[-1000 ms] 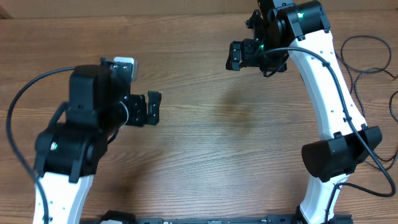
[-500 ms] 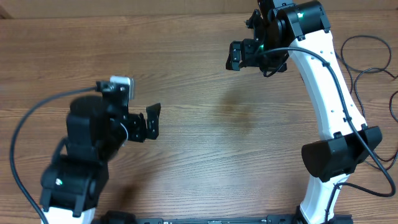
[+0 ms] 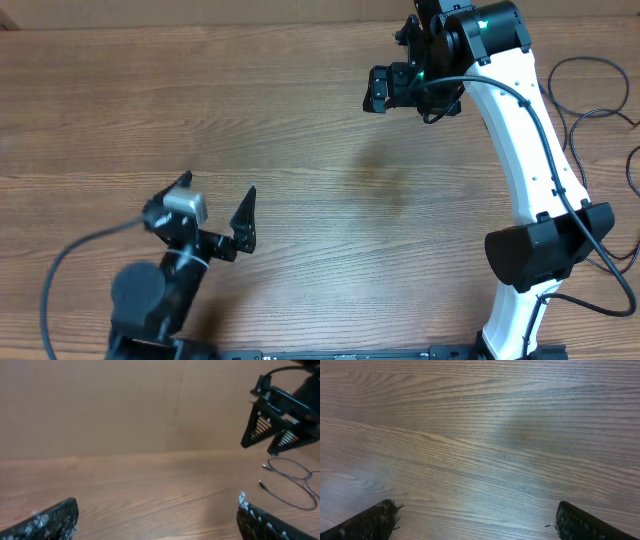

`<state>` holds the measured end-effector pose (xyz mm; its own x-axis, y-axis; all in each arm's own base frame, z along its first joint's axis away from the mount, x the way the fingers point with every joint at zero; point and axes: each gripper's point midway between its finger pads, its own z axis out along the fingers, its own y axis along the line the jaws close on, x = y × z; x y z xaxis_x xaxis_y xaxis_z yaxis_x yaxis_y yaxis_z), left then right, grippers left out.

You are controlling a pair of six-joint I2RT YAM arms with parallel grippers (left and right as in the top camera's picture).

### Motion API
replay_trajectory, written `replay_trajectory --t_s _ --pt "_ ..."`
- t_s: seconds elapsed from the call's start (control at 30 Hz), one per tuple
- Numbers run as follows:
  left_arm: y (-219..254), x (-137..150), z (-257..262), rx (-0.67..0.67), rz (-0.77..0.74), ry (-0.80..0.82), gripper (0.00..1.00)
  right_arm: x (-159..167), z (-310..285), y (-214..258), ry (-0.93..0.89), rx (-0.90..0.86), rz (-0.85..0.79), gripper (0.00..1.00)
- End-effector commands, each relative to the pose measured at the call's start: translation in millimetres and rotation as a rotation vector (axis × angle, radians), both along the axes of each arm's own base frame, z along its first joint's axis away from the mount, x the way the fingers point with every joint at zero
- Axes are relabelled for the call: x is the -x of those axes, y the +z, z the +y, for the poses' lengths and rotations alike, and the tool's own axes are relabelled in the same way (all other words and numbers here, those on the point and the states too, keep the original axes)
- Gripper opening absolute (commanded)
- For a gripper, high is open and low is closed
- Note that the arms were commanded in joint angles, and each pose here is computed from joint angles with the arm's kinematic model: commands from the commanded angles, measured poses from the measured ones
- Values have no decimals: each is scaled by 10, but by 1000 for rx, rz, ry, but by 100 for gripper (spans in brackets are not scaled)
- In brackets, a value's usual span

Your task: Untangle cables

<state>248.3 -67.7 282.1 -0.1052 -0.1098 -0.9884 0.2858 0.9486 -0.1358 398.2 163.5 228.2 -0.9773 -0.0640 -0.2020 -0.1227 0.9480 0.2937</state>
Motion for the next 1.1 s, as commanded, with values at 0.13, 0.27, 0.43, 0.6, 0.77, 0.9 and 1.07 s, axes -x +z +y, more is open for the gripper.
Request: replay_trajectory --t_s 0.13,0.27,0.43,0.6,0.77,0.9,1.07 --pt "-68 122 73 53 -223 24 100 -5 7 -11 2 -4 2 100" --pt "-123 159 144 66 -306 49 100 -5 7 -11 2 -4 2 100" --pt "-243 173 265 67 -363 98 100 -5 7 -11 2 -4 2 100" --pt "-467 108 402 57 -313 169 100 -5 7 -11 2 -4 2 100" --pt "-687 54 480 43 -223 216 100 -5 7 -11 2 -4 2 100" --pt "-1003 19 572 19 -96 272 100 -5 7 -11 2 -4 2 100" --pt "-1254 24 645 -38 -1 310 100 -5 7 -11 2 -4 2 100"
